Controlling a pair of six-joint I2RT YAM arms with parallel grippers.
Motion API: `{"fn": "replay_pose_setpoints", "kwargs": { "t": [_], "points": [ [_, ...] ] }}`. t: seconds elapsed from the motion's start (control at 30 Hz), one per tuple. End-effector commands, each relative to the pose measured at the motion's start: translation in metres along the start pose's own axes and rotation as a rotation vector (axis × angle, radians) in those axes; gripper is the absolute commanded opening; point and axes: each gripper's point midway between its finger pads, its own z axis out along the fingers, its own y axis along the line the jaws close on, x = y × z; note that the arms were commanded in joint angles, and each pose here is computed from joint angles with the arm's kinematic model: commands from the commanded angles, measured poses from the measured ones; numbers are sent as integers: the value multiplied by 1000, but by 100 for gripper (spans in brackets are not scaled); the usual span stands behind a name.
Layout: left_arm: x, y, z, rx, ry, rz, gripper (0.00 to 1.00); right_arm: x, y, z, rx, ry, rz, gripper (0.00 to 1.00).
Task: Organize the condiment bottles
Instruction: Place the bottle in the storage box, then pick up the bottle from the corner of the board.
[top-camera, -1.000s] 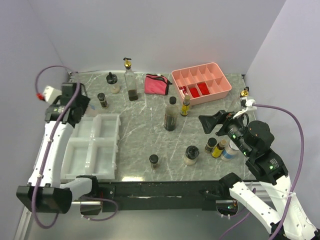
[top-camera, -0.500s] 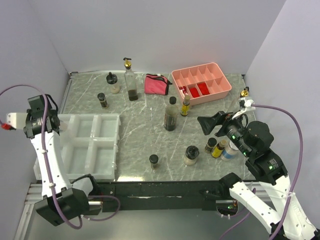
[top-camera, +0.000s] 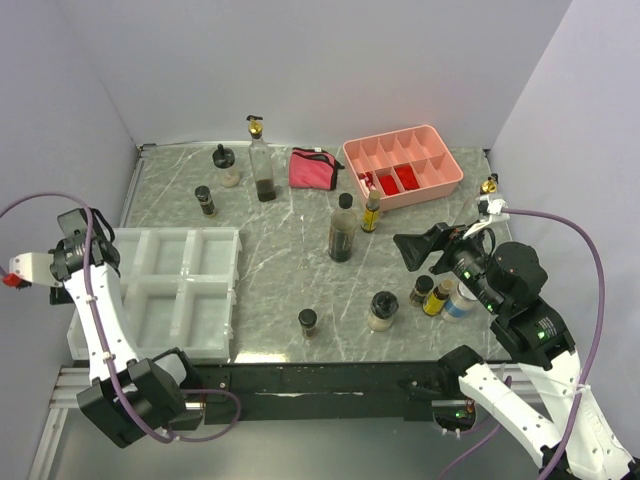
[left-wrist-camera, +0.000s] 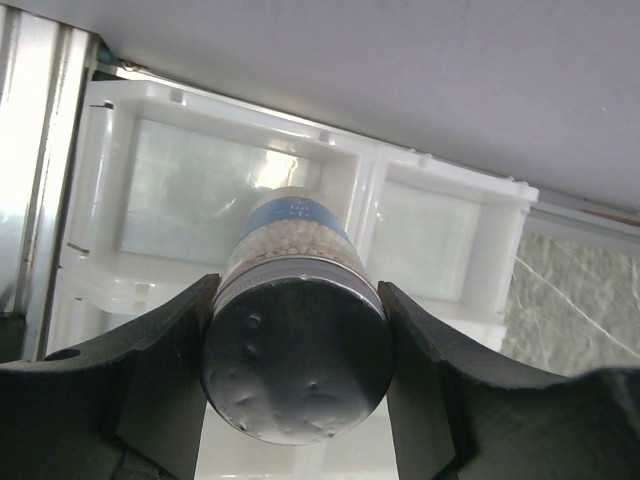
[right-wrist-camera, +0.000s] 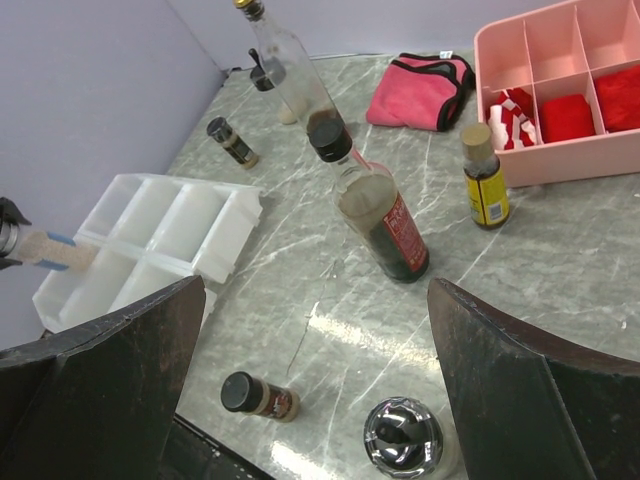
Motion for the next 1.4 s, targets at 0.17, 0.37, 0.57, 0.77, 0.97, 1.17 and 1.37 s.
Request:
{"fn": "replay_pose_setpoints", "kwargs": {
  "t": [0.17,0.37,0.57,0.77,0.97,1.17,1.37],
  "points": [
    [-5,5,23,-35,-104,-68,13,-5,7,5,-32,-14,2,100],
    [11,-11,37,1,-50,18,22,-5,9,3,-43,-13,2,100],
    [13,-12,40,3,-51,37,92,-5,9,2,-45,-15,0,100],
    [2,-11,33,2,-75,76,99,-8,13,-2,-60,-23,4,100],
    [-29,-41,-8,105,-63,113,99,-2,16,1,-74,5,28,100],
    [-7,-94,-64,534,119,262,99,7,-9,6,75,25,102,100],
    [16,-113,-140,989,218,364,99,17,-39,5,276,54,203,100]
  ]
}}
